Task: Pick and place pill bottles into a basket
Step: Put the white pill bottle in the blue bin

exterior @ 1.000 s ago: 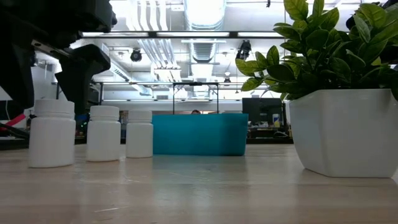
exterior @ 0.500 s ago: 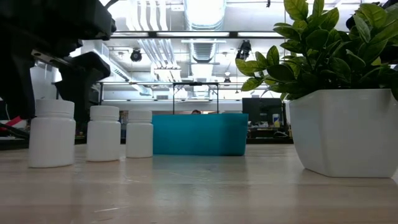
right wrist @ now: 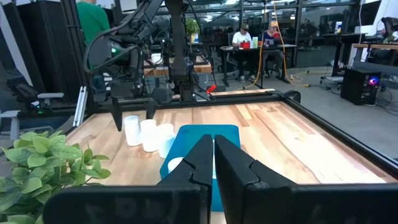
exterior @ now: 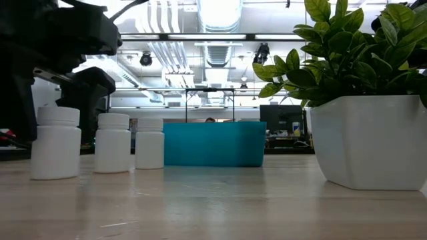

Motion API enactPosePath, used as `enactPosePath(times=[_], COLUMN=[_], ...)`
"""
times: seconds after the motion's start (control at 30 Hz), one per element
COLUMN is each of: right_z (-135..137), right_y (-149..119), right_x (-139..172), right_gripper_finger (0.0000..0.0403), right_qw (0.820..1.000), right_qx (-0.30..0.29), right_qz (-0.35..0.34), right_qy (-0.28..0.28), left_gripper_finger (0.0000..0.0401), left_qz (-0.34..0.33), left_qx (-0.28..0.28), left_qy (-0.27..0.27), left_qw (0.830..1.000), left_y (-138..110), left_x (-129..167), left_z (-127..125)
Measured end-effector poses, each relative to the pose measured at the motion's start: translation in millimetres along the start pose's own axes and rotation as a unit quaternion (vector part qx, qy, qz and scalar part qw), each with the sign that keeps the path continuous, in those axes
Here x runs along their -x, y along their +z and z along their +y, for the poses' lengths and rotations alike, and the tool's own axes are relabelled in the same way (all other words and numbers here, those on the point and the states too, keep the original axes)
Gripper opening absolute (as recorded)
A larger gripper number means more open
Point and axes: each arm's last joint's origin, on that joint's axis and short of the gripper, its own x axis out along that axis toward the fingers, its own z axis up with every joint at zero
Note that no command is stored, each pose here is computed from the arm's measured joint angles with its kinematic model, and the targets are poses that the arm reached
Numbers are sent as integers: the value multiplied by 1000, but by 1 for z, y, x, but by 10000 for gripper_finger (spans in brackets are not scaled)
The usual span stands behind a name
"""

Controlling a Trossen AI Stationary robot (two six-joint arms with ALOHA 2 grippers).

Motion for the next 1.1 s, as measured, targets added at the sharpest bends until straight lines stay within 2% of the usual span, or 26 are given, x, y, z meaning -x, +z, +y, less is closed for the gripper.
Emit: enactPosePath(times=[0.47,0.67,0.97,1.1], right_z=[0,0,0,0], right_y=[0,0,0,0], right_x=[0,0,0,0], right_gripper_finger=[9,9,9,9], right_qw=[1000,1000,1000,1000], right_qx=[0,0,0,-1], right_qz=[0,0,2,2], right_qy=[0,0,0,0], left_gripper_finger=[321,271,167,158], left_qz=[-14,8,36,30], left_qx=[1,0,-2,-1], left_qy=[-7,-14,-13,-17], left_qw=[1000,1000,999,999], left_y=[3,0,0,1], left_x=[0,-9,-26,-24], left_z=[-1,-2,-4,-4])
